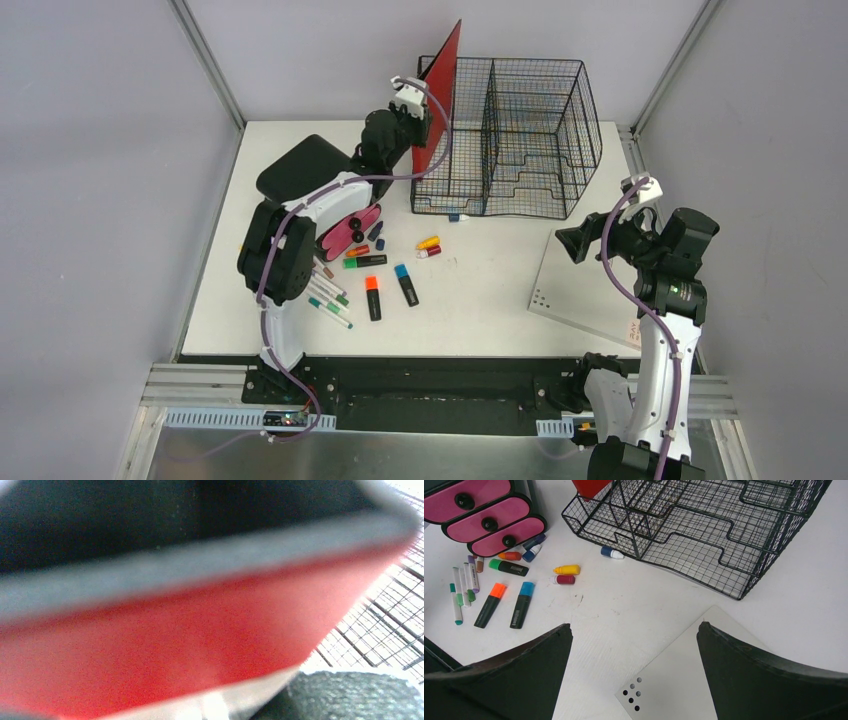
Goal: Organize the desk
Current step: Place the folder in the storage box.
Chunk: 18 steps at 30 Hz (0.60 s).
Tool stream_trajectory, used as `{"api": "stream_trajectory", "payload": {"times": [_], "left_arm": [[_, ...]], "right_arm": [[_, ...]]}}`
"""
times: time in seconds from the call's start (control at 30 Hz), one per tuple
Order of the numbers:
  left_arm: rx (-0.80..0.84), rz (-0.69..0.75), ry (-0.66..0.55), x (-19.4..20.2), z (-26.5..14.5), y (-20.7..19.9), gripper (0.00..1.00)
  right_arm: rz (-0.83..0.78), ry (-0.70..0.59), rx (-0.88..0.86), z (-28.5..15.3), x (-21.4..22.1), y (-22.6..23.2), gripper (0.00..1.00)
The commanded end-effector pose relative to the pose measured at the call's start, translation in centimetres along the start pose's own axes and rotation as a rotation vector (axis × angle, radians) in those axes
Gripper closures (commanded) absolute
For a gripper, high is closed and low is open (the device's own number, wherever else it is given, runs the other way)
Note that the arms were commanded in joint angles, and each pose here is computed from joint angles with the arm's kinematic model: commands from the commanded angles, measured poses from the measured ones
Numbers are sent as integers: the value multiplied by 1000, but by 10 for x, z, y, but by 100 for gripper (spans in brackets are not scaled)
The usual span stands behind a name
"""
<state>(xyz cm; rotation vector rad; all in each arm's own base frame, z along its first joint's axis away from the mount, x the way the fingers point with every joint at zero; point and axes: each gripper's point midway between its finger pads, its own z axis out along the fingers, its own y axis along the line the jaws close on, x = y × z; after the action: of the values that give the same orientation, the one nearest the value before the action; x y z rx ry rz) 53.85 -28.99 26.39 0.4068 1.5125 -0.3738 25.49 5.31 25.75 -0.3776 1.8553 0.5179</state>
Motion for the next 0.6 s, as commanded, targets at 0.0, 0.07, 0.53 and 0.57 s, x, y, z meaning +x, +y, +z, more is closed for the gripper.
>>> {"api": "stream_trajectory", "payload": {"times": [0.0,0.07,0.53,0.57], "left_arm": [[91,-58,-67,-28,-9,-10,77],[93,-56,-66,-29,-11,-10,68],[53,-123,-71,-67,-34,-4,19],[51,-142,-72,-76,-41,-4,15]], "right_arm": [[-5,-24,-7,-1,-6,0,1],[-6,-25,-7,-1,-6,1,1],[-5,-28,-8,-2,-7,1,1],[-5,-28,-10,-2,-7,2,1]]}}
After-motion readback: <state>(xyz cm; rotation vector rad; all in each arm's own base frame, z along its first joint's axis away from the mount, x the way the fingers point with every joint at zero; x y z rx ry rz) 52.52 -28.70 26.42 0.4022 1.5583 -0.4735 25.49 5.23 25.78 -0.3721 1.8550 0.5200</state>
